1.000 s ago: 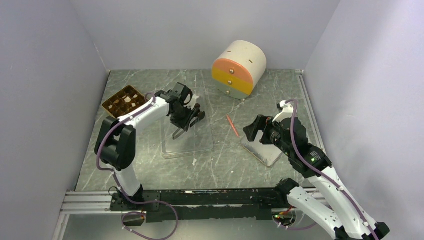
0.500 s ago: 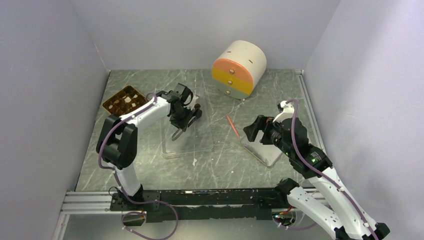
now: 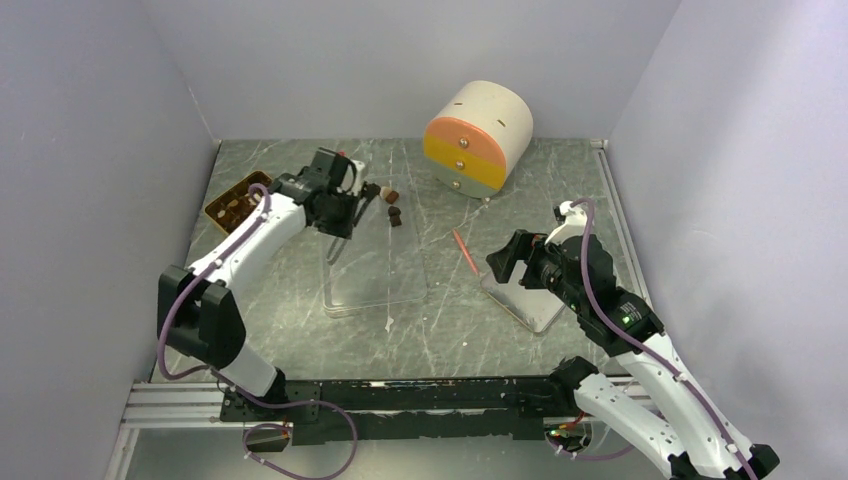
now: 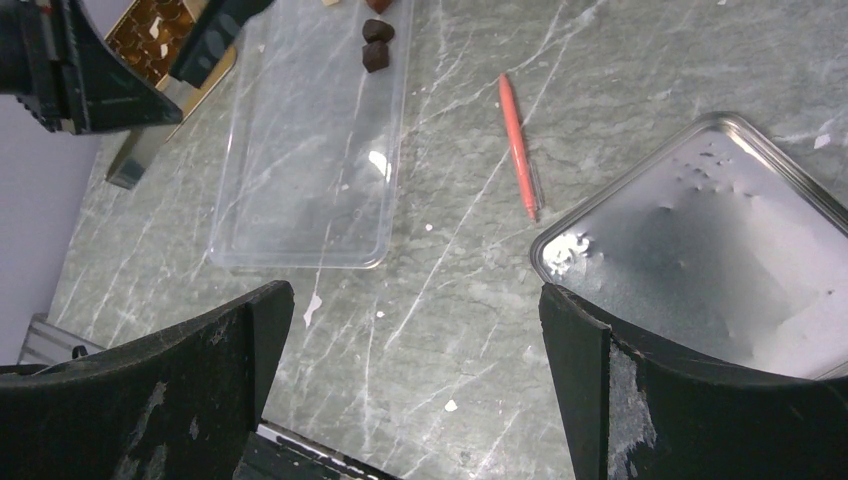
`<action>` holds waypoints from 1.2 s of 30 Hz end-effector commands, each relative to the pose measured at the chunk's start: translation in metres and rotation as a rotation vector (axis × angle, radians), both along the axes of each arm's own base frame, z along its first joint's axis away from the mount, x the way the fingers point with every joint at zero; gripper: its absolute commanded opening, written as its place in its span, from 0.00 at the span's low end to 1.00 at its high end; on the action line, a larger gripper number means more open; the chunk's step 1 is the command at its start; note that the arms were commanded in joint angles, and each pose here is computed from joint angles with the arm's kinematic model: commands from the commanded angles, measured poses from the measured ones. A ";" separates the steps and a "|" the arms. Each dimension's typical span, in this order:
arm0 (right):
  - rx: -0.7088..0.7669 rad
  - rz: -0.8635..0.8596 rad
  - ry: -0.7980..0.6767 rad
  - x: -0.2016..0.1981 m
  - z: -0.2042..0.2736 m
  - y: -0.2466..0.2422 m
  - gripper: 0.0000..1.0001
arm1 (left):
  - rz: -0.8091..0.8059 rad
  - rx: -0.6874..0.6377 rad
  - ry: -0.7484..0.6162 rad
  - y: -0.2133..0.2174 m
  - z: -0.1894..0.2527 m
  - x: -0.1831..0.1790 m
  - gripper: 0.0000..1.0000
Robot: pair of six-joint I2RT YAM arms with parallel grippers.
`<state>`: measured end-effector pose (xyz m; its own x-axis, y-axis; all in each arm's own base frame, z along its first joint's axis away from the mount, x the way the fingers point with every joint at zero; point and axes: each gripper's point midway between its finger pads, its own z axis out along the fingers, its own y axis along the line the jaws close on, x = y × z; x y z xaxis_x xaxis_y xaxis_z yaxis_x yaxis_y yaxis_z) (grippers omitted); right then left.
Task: Pack the chocolate
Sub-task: Pick up the fake chocolate from the plate, then place the fake chocolate in the packing box.
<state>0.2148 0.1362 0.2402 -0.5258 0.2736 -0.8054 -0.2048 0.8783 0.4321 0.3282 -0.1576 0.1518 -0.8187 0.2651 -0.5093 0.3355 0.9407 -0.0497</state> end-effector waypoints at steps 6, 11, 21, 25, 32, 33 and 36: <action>0.009 0.018 -0.058 -0.001 0.015 0.001 0.99 | 0.298 -0.037 -0.052 0.087 0.020 0.014 0.17; 0.004 0.033 -0.062 -0.001 0.013 0.003 0.99 | 0.472 0.002 -0.063 0.140 0.016 0.009 0.16; -0.018 0.045 -0.066 -0.001 0.011 0.002 0.99 | 0.622 0.012 -0.109 0.186 0.016 -0.001 0.16; -0.014 0.046 -0.065 -0.002 0.010 0.002 0.99 | 0.671 0.021 -0.121 0.200 0.018 -0.002 0.17; -0.010 0.052 -0.074 -0.002 0.014 0.003 0.99 | 0.691 -0.009 -0.052 0.201 -0.007 0.001 0.18; -0.013 0.047 -0.077 -0.001 0.016 0.002 0.99 | 0.694 -0.013 -0.042 0.202 -0.011 0.002 0.18; -0.019 0.041 -0.081 -0.002 0.017 0.000 0.99 | 0.708 -0.023 -0.020 0.204 -0.021 0.004 0.17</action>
<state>0.2115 0.1367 0.2413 -0.5161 0.2340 -0.8240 -0.2481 0.8799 0.4053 0.3220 0.0464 0.1392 -0.7973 -0.2988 -0.5244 -0.3329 0.9424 -0.0307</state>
